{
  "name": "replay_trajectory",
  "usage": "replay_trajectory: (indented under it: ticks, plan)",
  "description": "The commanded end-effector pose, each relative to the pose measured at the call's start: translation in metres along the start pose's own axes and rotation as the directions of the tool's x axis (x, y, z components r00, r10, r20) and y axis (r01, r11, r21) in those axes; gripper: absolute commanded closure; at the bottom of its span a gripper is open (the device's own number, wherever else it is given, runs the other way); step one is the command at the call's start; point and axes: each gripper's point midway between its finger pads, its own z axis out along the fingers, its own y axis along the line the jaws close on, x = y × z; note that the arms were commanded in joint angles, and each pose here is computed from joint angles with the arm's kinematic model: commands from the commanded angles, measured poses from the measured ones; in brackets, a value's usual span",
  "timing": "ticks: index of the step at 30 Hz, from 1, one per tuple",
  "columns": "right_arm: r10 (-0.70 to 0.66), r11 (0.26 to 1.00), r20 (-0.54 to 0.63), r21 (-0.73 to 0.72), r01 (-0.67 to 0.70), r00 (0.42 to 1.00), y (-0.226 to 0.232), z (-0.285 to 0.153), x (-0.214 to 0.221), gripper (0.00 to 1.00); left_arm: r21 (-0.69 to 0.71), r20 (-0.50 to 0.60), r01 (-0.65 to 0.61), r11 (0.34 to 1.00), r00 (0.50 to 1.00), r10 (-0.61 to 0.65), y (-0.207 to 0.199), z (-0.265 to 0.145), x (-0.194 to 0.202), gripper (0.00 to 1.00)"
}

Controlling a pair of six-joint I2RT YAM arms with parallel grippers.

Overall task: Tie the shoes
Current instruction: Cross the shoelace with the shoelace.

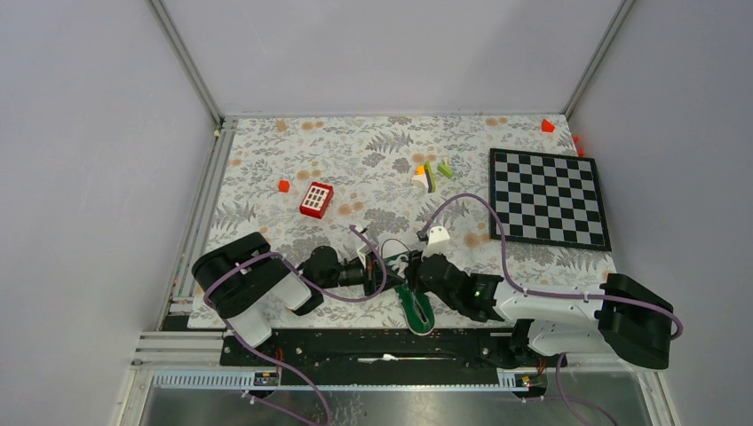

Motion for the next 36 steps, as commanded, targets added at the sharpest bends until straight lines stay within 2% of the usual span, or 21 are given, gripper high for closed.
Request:
replay_trajectory:
  ticks: [1, 17, 36]
  plan:
    - [0.010, 0.999, 0.047, 0.052, -0.012, 0.999, -0.001, 0.000, -0.017, 0.58, 0.052, 0.041, -0.047, 0.998, 0.998, 0.044, -0.012, 0.000, -0.010, 1.00]
    - [-0.022, 0.996, 0.029, 0.085, 0.019, 0.999, -0.003, 0.003, -0.018, 0.47, 0.050, 0.042, -0.048, 0.998, 0.998, 0.045, -0.011, 0.000, -0.010, 1.00]
    - [0.038, 0.999, 0.007, -0.003, -0.038, 0.999, 0.002, -0.014, -0.011, 0.47, 0.004, 0.048, -0.049, 0.999, 0.998, 0.049, 0.000, 0.002, -0.009, 1.00]
